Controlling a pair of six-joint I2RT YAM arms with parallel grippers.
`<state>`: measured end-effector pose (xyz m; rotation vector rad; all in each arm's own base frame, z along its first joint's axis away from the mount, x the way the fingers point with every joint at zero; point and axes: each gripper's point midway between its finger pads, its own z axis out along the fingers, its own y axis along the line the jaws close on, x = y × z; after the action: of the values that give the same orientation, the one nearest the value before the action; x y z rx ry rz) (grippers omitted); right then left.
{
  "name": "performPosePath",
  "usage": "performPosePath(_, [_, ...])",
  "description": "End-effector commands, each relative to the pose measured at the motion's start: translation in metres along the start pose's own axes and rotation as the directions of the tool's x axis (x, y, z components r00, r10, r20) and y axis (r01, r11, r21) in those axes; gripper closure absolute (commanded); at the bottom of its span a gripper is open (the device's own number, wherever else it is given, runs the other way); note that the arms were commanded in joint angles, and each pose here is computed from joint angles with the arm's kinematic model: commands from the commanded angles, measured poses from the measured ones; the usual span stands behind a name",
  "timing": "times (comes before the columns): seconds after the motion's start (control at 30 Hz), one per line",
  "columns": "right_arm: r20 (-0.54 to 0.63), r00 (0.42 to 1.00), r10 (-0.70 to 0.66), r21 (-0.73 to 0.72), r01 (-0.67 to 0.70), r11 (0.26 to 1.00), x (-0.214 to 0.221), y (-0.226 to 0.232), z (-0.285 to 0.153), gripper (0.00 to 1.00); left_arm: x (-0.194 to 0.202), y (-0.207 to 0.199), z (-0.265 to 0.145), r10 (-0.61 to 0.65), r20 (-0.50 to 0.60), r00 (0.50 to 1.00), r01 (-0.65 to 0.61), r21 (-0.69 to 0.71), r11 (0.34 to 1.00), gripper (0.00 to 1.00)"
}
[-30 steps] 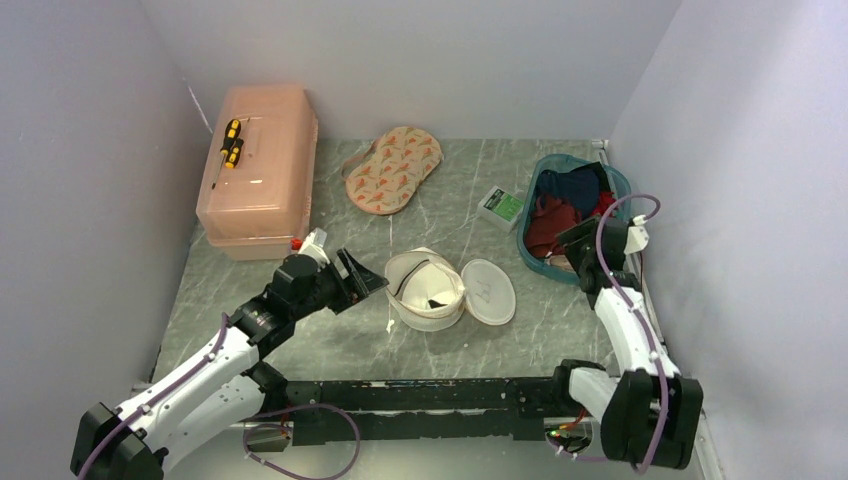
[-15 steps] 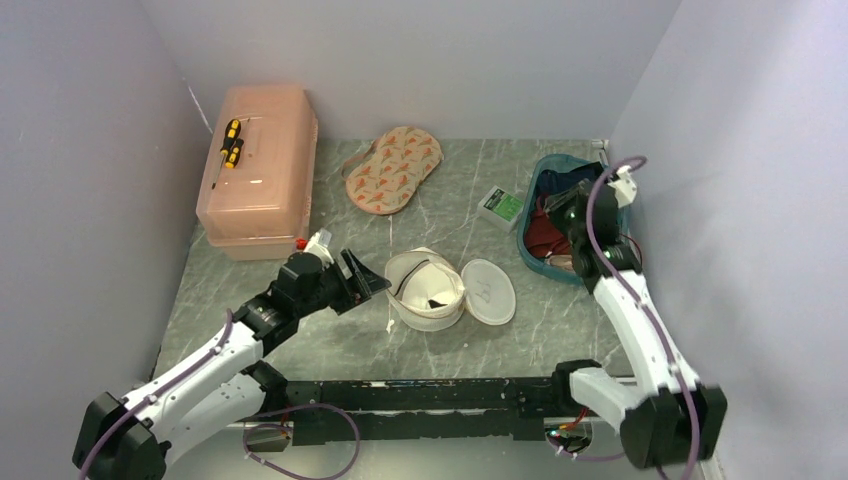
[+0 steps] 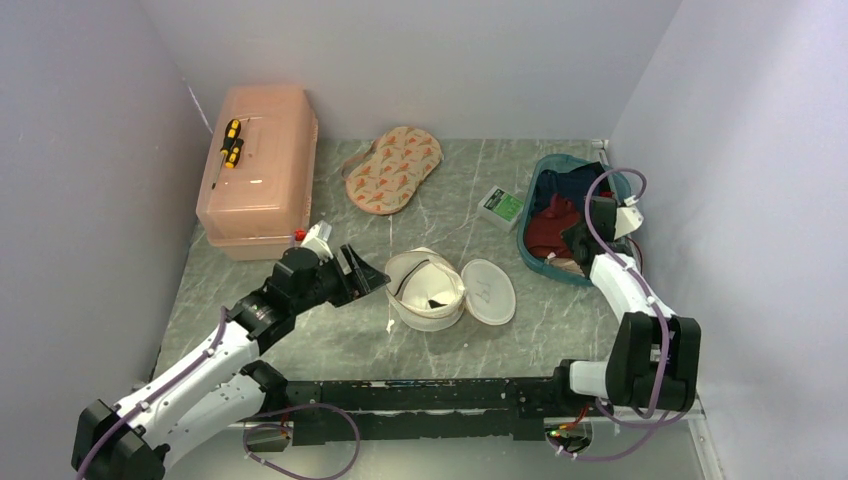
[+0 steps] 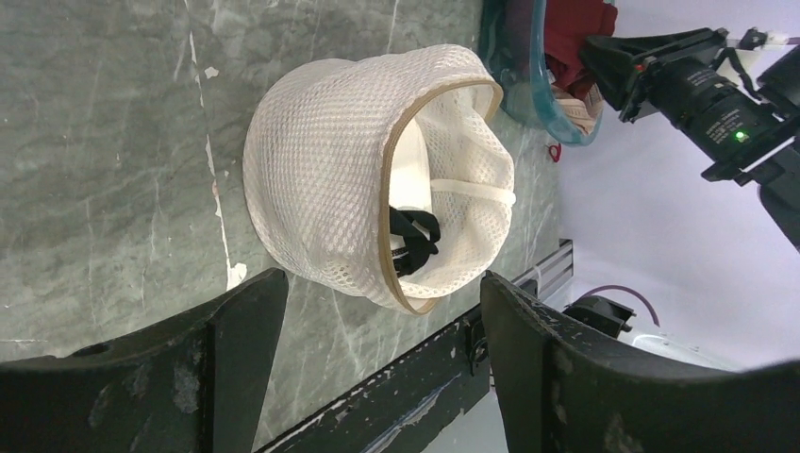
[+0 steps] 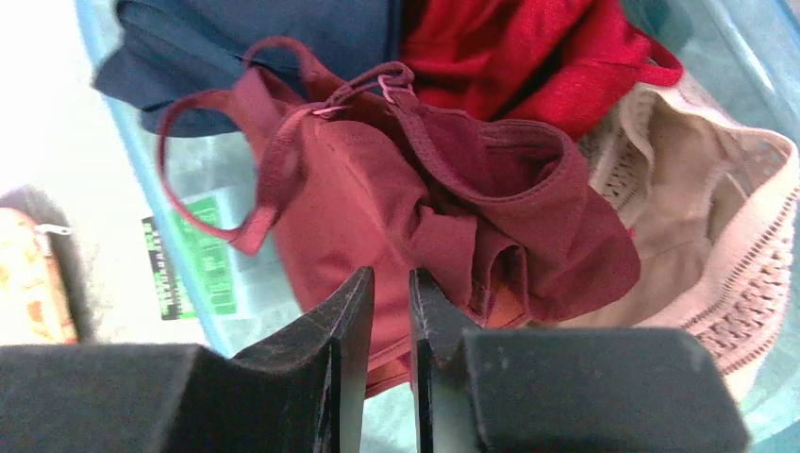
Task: Unzip the laundry bag and remove the bra
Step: Adjust the laundry bag at the center of the board.
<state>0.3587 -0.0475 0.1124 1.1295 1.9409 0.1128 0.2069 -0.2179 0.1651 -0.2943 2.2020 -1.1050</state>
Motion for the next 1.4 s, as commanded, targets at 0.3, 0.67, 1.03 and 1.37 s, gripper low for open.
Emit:
performPosePath(0.3, [0.068, 0.998, 0.009, 0.013, -0.01, 1.0, -0.007, -0.027, 0.003, 0.72, -0.012, -0.005, -0.007, 0.064, 0.038, 0.997, -0.063, -0.015, 0.998, 0.2])
performPosePath(0.67, [0.229, 0.958, -0.172, -0.409, 0.255, 0.876, -0.008, 0.103, -0.137, 0.4, -0.036, -0.011, -0.005, 0.194, 0.05, 0.98, -0.189, -0.099, 0.977, 0.17])
performPosePath(1.03, [-0.055, 0.786, -0.616, -0.804, 0.33, 0.494, 0.162, 0.114, -0.209, 0.32, -0.021, -0.019, 0.043, 0.304, -0.178, 0.936, -0.319, -0.057, 0.946, 0.21])
performPosePath(1.37, [-0.056, 0.596, -0.801, -0.747, 0.507, 0.429, 0.222, 0.094, -0.189, 0.18, -0.007, 0.009, 0.068, 0.288, -0.275, 0.917, -0.336, -0.147, 0.93, 0.32])
